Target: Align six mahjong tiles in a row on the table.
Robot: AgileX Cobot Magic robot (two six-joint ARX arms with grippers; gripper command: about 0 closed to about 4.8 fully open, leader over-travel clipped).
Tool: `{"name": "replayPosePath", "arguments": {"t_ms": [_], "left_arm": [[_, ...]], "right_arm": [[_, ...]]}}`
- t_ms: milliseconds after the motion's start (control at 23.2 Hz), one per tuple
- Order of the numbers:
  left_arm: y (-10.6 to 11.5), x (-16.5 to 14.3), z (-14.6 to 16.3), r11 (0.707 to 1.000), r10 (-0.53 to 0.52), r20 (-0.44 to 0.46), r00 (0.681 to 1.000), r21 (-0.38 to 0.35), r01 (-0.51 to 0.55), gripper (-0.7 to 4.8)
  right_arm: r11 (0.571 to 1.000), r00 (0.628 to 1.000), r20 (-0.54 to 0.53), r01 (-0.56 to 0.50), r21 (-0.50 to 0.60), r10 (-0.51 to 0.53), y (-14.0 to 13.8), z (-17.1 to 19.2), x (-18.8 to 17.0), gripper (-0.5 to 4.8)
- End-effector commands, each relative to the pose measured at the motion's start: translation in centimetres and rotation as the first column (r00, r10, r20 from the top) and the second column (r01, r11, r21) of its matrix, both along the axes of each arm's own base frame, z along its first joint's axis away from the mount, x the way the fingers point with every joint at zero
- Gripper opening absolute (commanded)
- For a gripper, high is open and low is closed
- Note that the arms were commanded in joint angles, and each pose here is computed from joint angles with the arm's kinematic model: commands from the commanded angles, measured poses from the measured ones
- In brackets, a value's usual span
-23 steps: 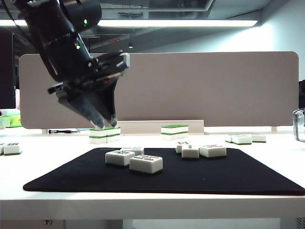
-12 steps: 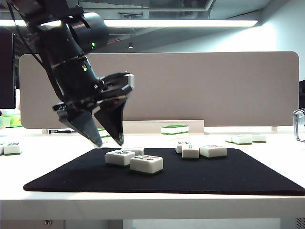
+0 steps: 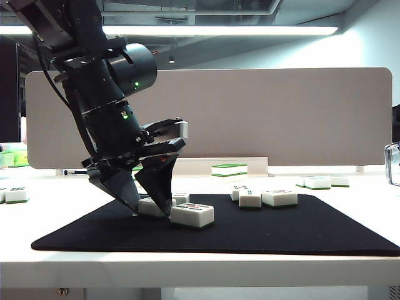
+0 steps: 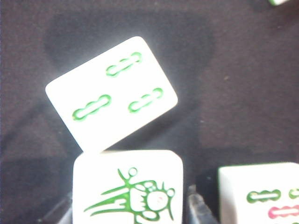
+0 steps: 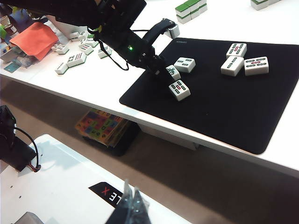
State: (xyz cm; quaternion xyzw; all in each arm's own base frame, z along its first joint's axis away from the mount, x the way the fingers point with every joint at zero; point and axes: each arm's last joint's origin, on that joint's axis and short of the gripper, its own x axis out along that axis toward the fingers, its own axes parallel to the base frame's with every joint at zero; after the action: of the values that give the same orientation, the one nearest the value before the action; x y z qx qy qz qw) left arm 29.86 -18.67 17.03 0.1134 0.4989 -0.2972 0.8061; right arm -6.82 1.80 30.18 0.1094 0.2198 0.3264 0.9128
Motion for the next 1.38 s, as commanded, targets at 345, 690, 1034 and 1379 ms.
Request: {"name": "replayPosePath", "arguments": {"t_ms": [345,690,1034,1379], "left_arm": [[0.7,0.1,-0.5,0.95,-0.009,0.135,0.991,0.31,-0.034,2.68],[1.2,-0.1,-0.6,0.907,0.013,0.142,0.99,0.415,-0.072,2.68],[2.0,-0.6,-0.7,0.821,0.046,0.15,0.988,0.558,-0.123,2.68],[2.6,-1.8,0.4,0.835,0.144,0.09,0.985,0.523,-0.17,2.68]], "right_arm": [[1.0,1.0,0.026,-0.006,0.0,0.006,0.0,0.0,-0.3,-0.01],[1.0,1.0,0.026,-0.006,0.0,0.006,0.0,0.0,-0.3,-0.01],[1.0,1.0,0.026,0.001,-0.003,-0.001,0.0,0.0,-0.3,-0.01],[1.0,1.0,0.026,0.0,-0.003,0.0,0.0,0.0,-0.3,-0.01]]}}
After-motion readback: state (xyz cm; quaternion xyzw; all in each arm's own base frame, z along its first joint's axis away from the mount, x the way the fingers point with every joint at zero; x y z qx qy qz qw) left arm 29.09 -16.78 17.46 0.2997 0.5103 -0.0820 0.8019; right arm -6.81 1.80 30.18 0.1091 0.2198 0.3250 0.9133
